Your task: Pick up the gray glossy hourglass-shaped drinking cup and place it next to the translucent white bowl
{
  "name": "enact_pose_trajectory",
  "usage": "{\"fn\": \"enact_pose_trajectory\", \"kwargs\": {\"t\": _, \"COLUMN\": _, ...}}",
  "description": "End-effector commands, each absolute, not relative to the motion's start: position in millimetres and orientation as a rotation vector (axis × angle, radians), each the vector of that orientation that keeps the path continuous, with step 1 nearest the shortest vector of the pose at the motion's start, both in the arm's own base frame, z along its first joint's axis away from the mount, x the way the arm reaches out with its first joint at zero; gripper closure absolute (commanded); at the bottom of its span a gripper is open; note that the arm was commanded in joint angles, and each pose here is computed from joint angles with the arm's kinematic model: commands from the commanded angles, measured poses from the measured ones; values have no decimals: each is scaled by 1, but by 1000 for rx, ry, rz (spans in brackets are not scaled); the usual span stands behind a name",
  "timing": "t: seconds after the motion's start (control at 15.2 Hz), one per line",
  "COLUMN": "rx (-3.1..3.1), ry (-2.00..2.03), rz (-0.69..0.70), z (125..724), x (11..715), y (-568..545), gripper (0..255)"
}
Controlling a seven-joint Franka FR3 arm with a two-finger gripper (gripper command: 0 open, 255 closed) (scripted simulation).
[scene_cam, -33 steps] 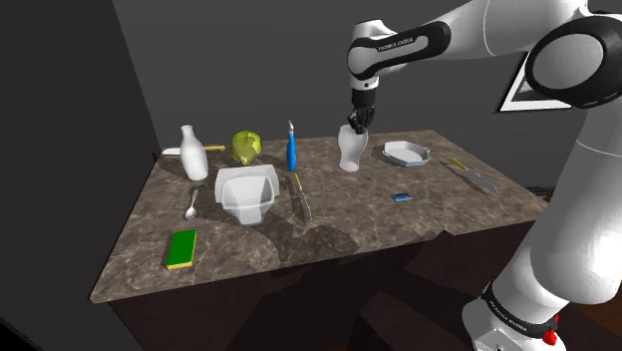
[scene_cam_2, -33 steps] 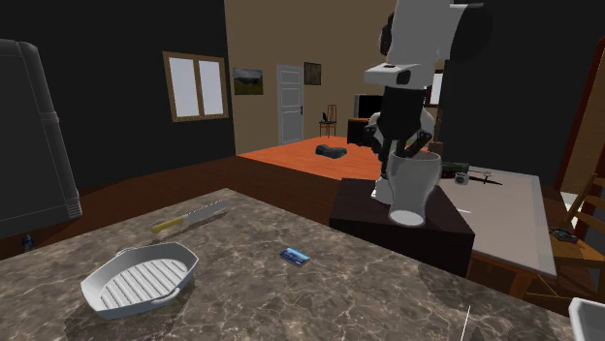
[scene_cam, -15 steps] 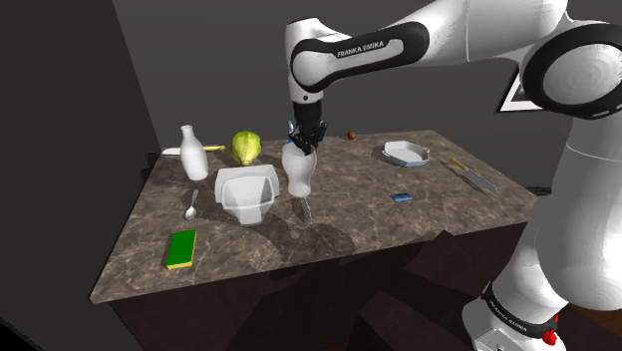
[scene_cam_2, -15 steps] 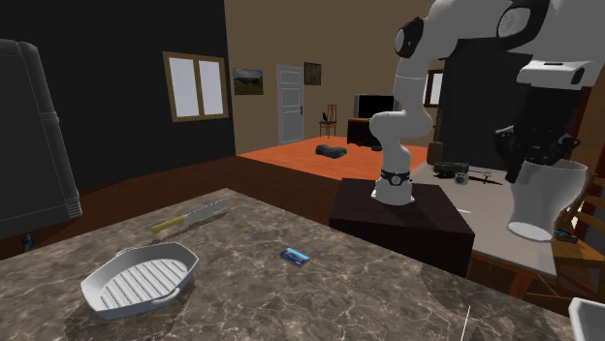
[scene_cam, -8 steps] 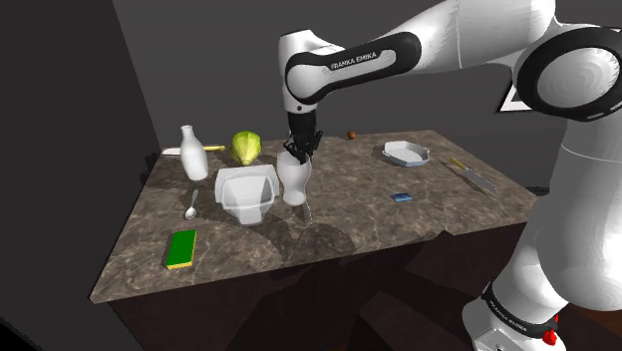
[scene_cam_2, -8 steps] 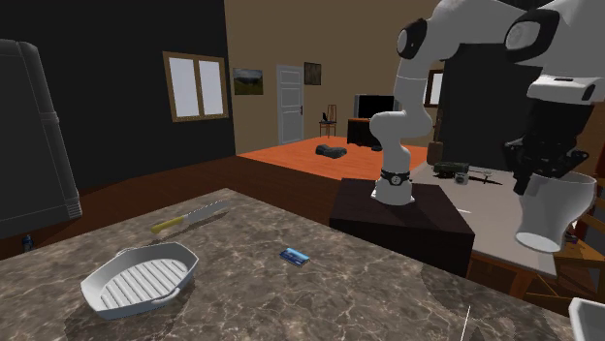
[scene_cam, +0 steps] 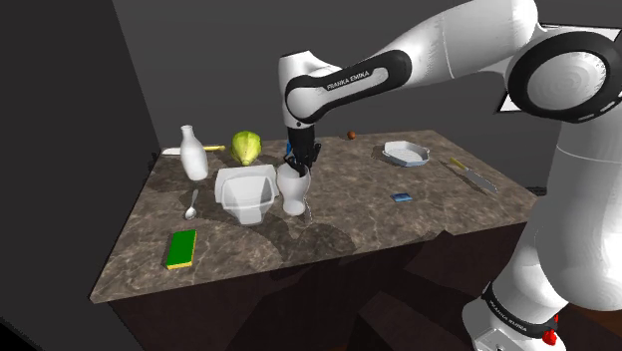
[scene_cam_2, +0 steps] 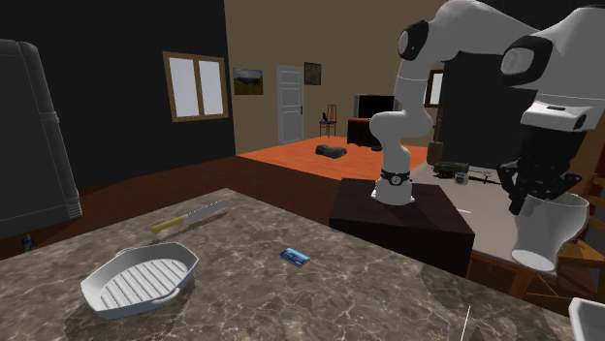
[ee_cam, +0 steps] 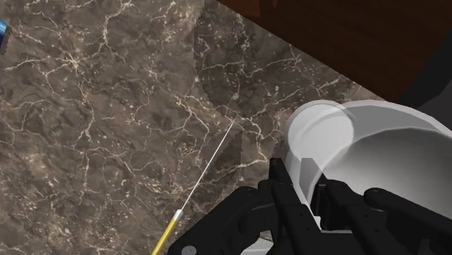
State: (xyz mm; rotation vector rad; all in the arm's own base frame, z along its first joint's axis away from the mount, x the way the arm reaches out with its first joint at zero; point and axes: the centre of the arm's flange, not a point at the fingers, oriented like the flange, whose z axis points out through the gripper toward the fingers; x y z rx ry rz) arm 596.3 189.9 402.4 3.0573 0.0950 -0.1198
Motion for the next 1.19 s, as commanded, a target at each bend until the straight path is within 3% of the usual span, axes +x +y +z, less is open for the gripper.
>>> {"fn": "enact_pose_trajectory", "kwargs": {"t": 0.0, "rx": 3058, "ry": 95, "rz": -118, "z": 391, "x": 596, "y": 190, "gripper": 255}}
{"fn": "enact_pose_trajectory", "kwargs": {"t": 1.12, "rx": 3058, "ry": 95, "rz": -118, "z": 302, "x": 596, "y": 190, "gripper": 255}}
